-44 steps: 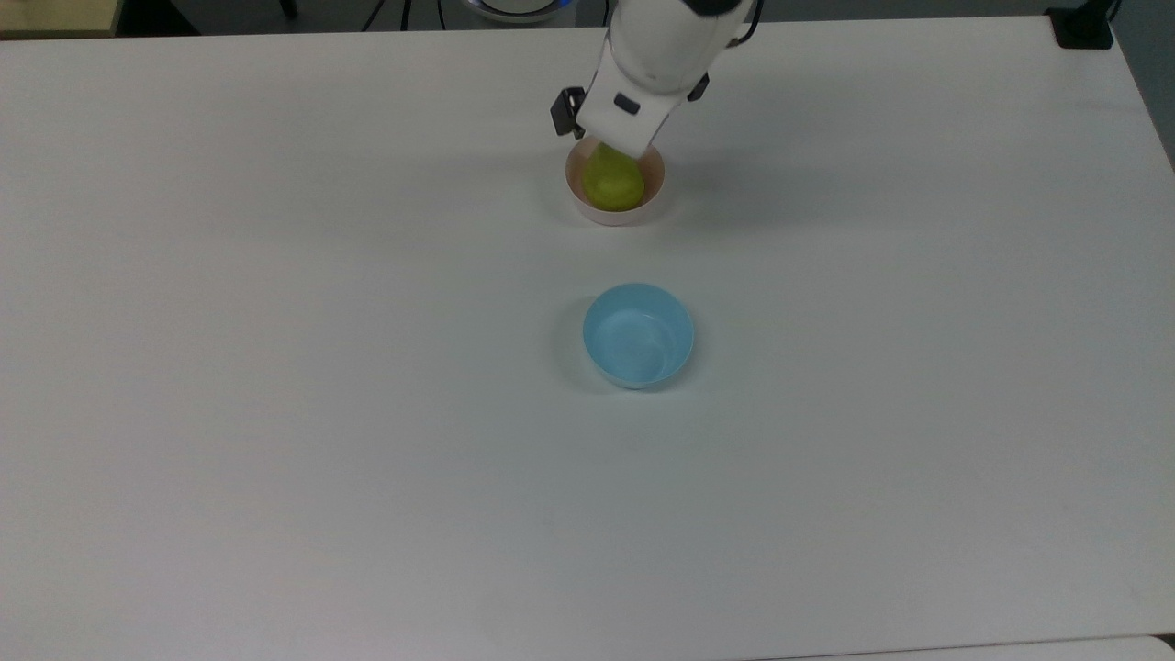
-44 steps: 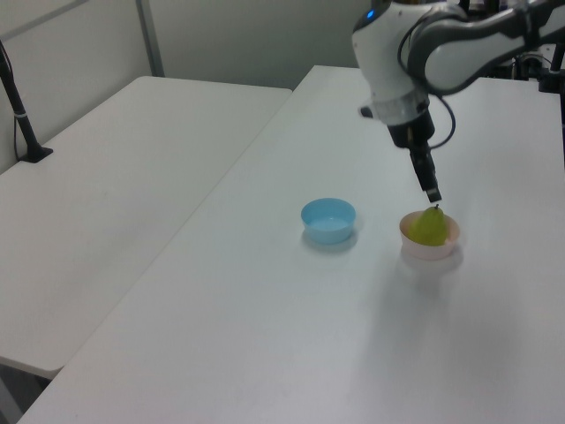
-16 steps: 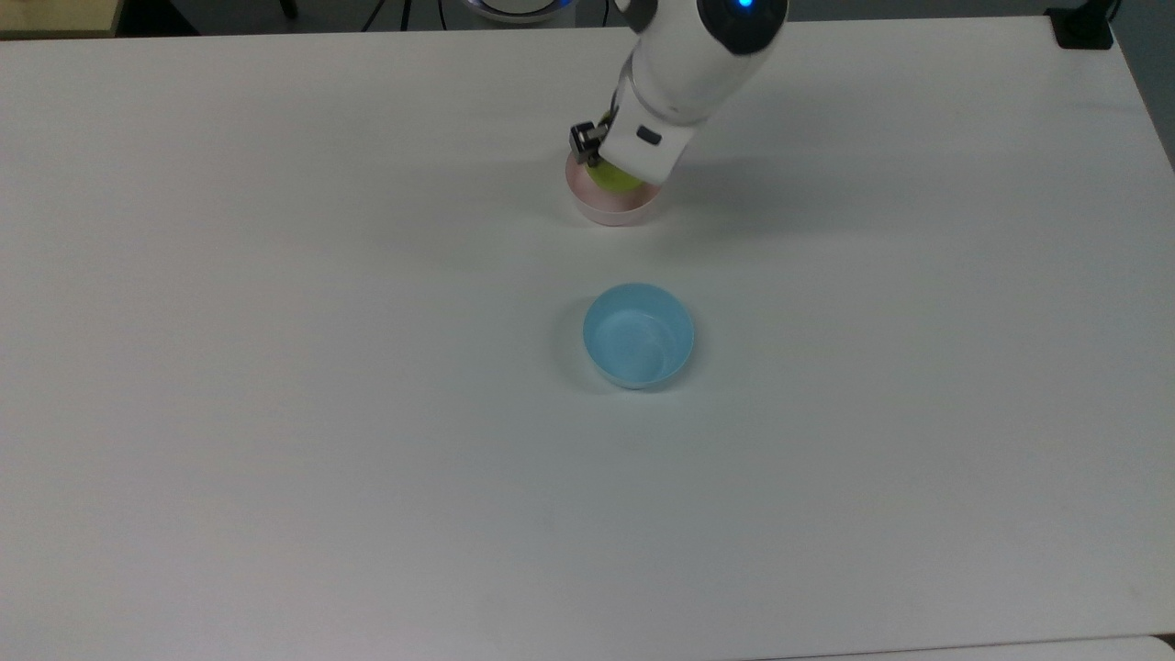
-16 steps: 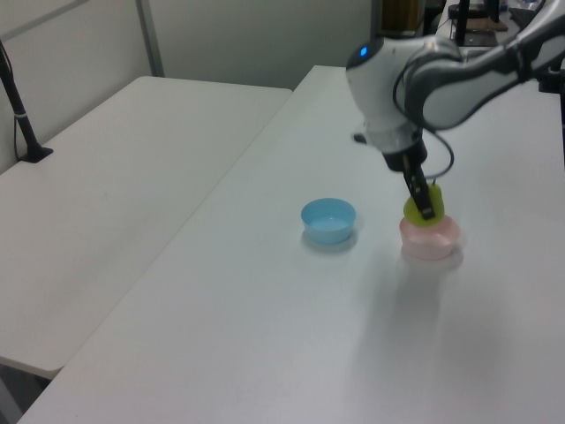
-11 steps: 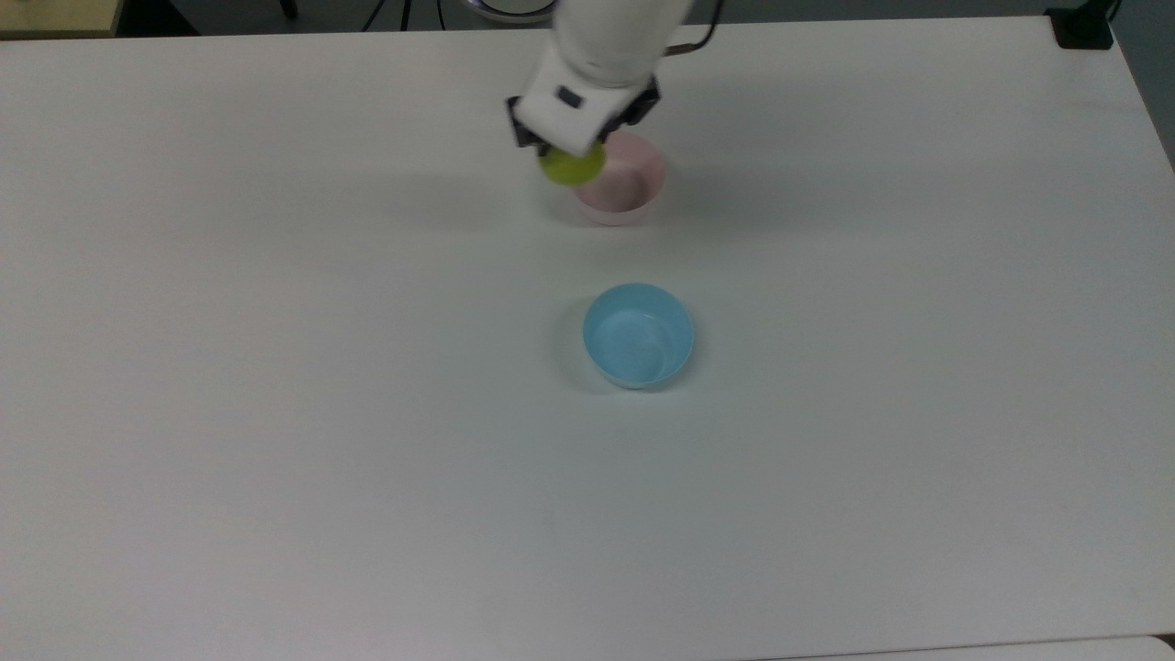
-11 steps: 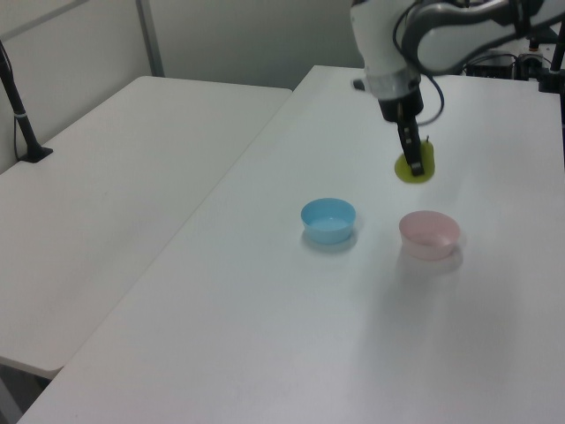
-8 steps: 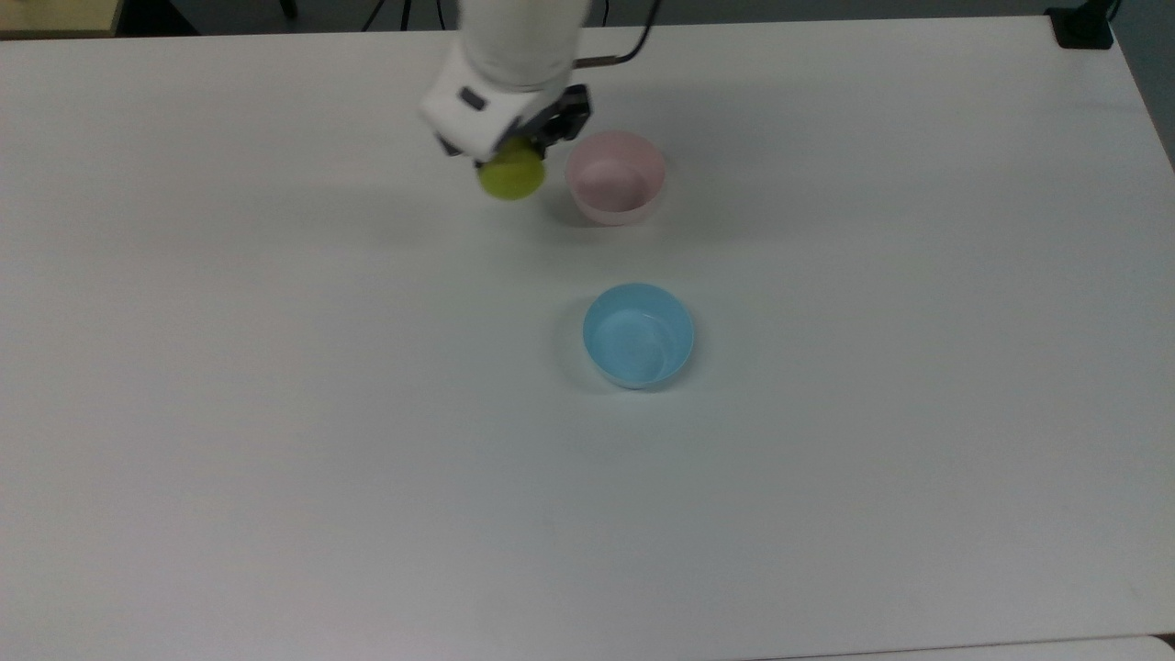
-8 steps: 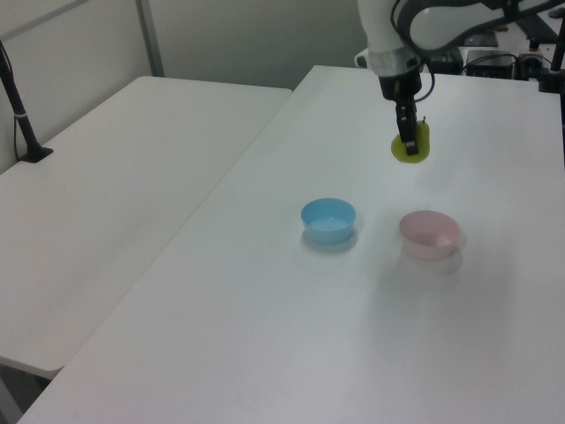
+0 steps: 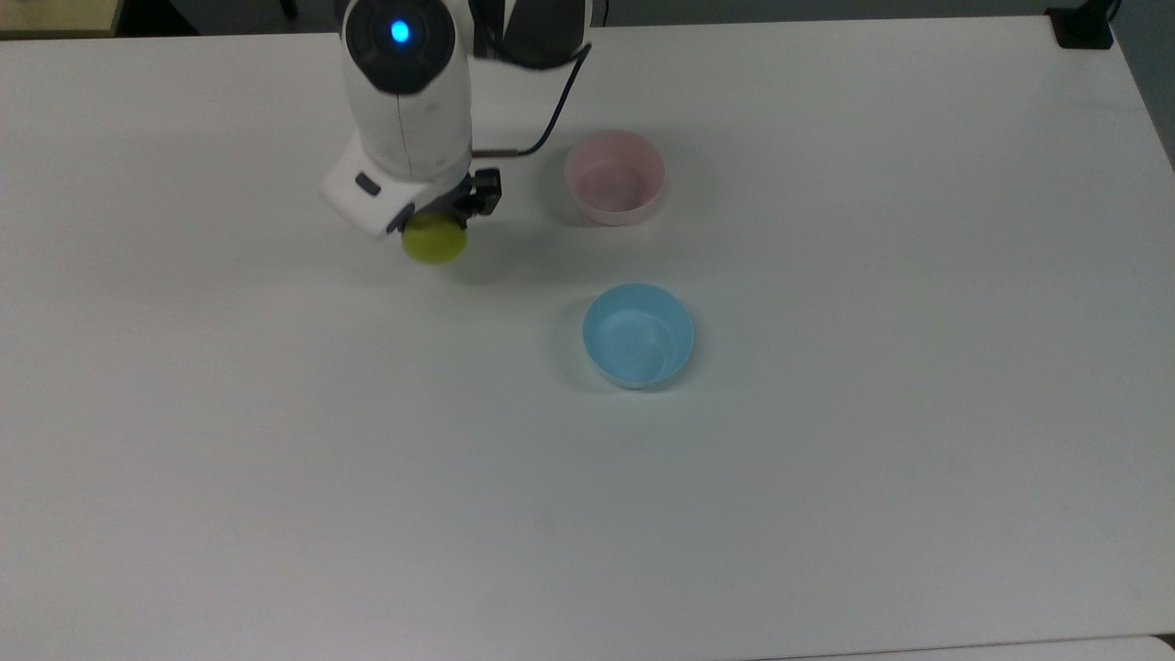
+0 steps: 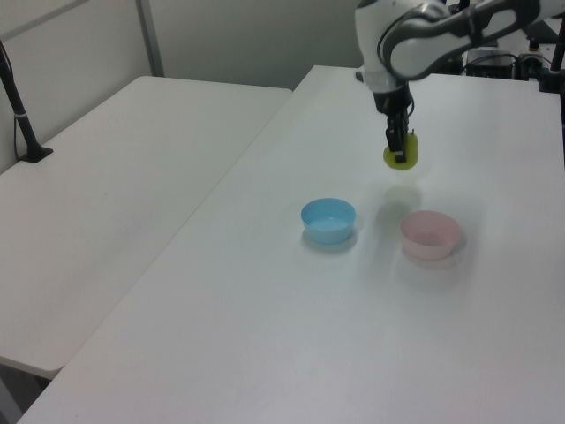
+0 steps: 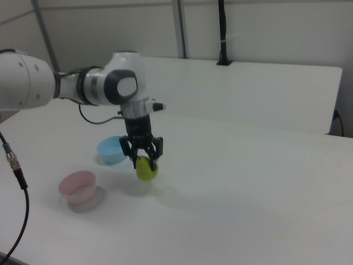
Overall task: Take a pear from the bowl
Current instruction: 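Carry the pear away from the bowl and lower it to the table, then open the gripper, release the pear, and raise the gripper away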
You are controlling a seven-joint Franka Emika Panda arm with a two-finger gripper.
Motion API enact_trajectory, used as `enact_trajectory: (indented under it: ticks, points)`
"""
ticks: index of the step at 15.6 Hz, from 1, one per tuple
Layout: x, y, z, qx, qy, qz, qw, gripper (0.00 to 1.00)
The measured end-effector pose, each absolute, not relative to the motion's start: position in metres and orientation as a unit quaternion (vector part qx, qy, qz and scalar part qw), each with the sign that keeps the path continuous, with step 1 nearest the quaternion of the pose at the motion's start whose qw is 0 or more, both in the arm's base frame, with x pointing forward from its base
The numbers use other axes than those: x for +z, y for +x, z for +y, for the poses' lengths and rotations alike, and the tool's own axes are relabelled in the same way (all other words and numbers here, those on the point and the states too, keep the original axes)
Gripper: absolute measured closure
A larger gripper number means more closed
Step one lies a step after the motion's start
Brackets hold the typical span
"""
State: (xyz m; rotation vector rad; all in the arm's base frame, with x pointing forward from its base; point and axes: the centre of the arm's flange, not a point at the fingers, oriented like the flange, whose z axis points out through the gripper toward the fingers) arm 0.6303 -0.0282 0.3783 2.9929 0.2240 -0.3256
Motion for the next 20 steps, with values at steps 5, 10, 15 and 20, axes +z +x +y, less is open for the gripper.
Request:
enact_trajectory:
  ticks: [5,10,15,20]
  points:
    - [0.336,0.637,-0.027,-0.124,0.986,0.082,0.070,0.32]
    - [0.346,0.640,-0.027,-0.114,0.987,0.081,0.073,0.01]
    - [0.458,0.631,-0.026,-0.025,0.997,0.024,0.073,0.00]
    - [0.551,0.586,-0.026,-0.004,0.998,-0.004,0.056,0.00]
